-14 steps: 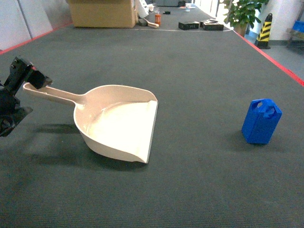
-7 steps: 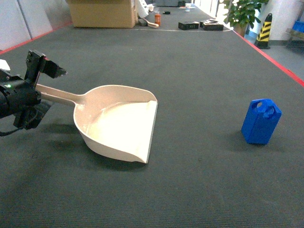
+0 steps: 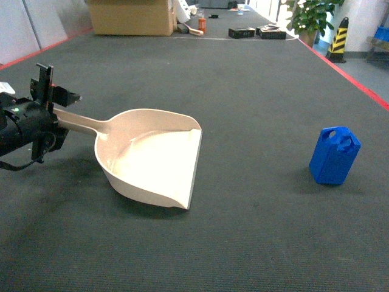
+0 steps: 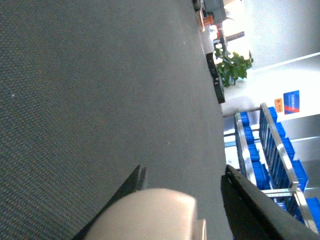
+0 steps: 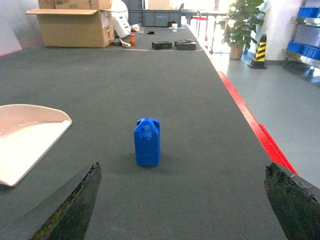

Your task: Place part in tray to right shelf

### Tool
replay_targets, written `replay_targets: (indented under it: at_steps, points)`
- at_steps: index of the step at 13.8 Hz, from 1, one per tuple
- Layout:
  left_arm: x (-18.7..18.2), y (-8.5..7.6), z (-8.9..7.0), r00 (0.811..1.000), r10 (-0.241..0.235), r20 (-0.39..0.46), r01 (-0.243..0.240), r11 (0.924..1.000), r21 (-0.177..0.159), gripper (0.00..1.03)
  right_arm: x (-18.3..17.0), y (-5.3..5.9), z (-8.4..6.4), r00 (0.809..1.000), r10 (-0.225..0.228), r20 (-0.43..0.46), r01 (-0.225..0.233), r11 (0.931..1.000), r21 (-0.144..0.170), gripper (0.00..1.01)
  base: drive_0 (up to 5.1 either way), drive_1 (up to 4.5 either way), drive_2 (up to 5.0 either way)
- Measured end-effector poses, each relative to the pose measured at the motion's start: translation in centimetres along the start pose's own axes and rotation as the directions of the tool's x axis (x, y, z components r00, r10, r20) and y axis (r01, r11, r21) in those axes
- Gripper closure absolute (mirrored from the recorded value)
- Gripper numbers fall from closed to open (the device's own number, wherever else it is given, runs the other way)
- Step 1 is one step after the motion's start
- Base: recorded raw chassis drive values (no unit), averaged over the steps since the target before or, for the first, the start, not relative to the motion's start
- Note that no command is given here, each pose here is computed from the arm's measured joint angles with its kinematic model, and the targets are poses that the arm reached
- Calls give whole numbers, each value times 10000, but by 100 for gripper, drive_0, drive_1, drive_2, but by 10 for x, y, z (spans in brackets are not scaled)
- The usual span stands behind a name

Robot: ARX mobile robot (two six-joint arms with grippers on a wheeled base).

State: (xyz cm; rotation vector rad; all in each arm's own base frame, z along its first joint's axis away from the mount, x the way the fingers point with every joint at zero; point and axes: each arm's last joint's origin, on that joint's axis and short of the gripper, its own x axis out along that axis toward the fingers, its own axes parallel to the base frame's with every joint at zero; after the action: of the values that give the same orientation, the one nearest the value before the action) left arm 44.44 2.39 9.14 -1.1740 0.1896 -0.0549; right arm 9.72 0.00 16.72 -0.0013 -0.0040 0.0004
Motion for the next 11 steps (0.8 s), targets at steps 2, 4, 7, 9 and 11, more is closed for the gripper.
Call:
replay_targets:
  at_steps: [2, 4, 7, 9, 11]
  points:
    - [-1, 0, 0, 9998, -151, 149, 156, 9994, -324, 83, 0, 0, 0, 10000, 0, 0, 0, 10000, 0, 3, 0, 0, 0]
    - [-7, -2, 0, 9988, -332, 354, 355, 9972, -659, 89, 0, 0, 0, 10000, 0, 0, 0, 10000, 0, 3, 0, 0, 0]
    - [-31, -30, 2, 9915, -1095, 698, 1139, 9914, -637, 90, 0, 0, 0, 10000, 0, -4, 0, 10000, 0, 3, 0, 0, 0]
    - [-48, -65, 7, 9669, -2349, 993, 2411, 9689, -556, 90, 0, 0, 0, 10000, 0, 0, 0, 10000, 0, 3, 0, 0, 0]
    - [-64, -88, -4, 9467, -3113, 828, 3172, 9456, -718, 90, 0, 0, 0, 10000, 0, 4, 0, 10000, 0, 3, 0, 0, 0]
